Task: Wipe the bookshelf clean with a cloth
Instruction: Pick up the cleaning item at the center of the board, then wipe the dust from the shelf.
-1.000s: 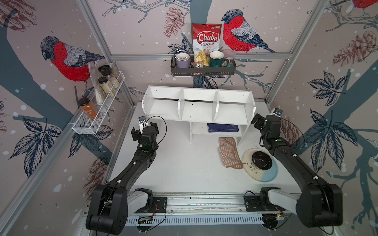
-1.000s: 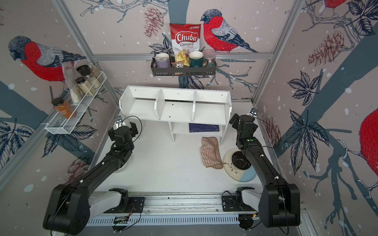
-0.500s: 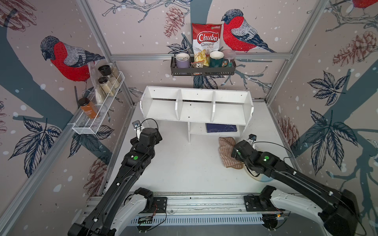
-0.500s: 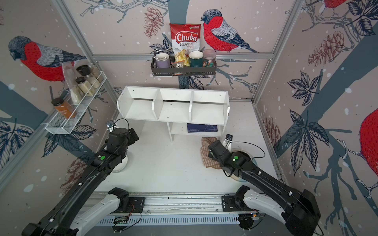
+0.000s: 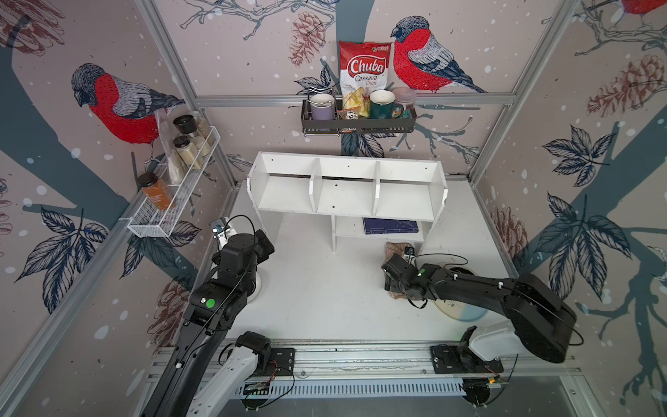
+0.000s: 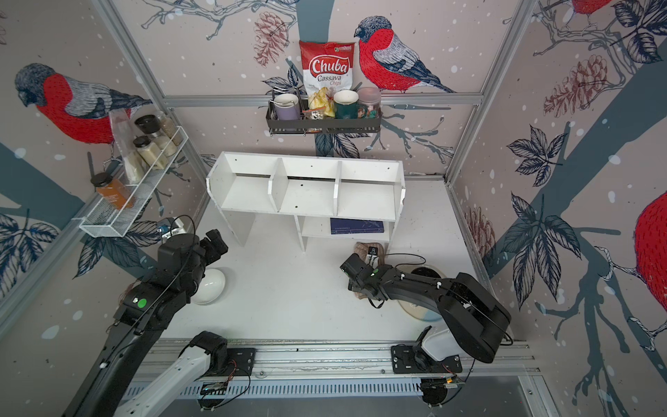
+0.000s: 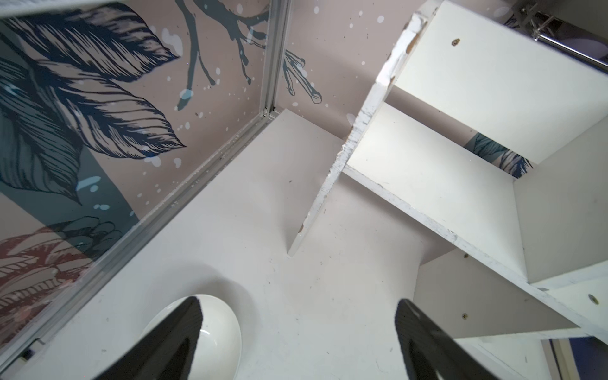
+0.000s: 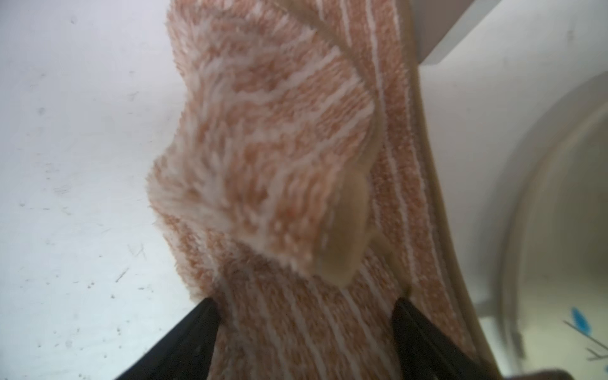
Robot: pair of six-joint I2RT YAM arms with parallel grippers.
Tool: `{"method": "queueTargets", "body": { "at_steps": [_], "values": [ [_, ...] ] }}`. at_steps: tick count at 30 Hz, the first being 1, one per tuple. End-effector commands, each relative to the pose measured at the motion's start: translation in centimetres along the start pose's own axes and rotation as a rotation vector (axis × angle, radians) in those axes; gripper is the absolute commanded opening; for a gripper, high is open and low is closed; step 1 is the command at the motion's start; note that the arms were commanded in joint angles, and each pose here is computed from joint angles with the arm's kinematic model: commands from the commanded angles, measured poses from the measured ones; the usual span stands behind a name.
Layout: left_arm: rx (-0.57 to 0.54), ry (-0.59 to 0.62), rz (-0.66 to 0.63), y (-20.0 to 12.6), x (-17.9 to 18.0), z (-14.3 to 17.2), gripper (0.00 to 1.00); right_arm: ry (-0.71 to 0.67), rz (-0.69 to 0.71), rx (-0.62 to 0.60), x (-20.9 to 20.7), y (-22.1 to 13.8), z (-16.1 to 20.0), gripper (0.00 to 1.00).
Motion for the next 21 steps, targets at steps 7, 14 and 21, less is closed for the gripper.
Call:
{"method": "queueTargets", "body": {
  "at_steps": [7,14,21],
  "values": [
    [0.034,0.081,0.007,0.8,-1.6,-2.8,0.96,0.031,-0.121,0.09,1.7,0.6,0.5,0.07],
    [0.037,0.023,0.052,3.0,-2.2,-5.8,0.96,-0.144,-0.17,-0.276,4.0,-7.9,-2.2,0.0],
    [-0.033,0.024,0.204,8.0,-5.7,-8.5,0.96,-0.026,-0.354,-0.441,4.1,-13.0,-4.4,0.0]
  ]
}}
Point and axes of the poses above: each gripper's point midway between its finger pads, its own y axis out along the fingers, its own x axis along the line the jaws close on, z = x × y, the point moved 5 cm from there along -y, back along the fingers, and after that the axes turned 14 degrees about y, right-handed, at the moved point
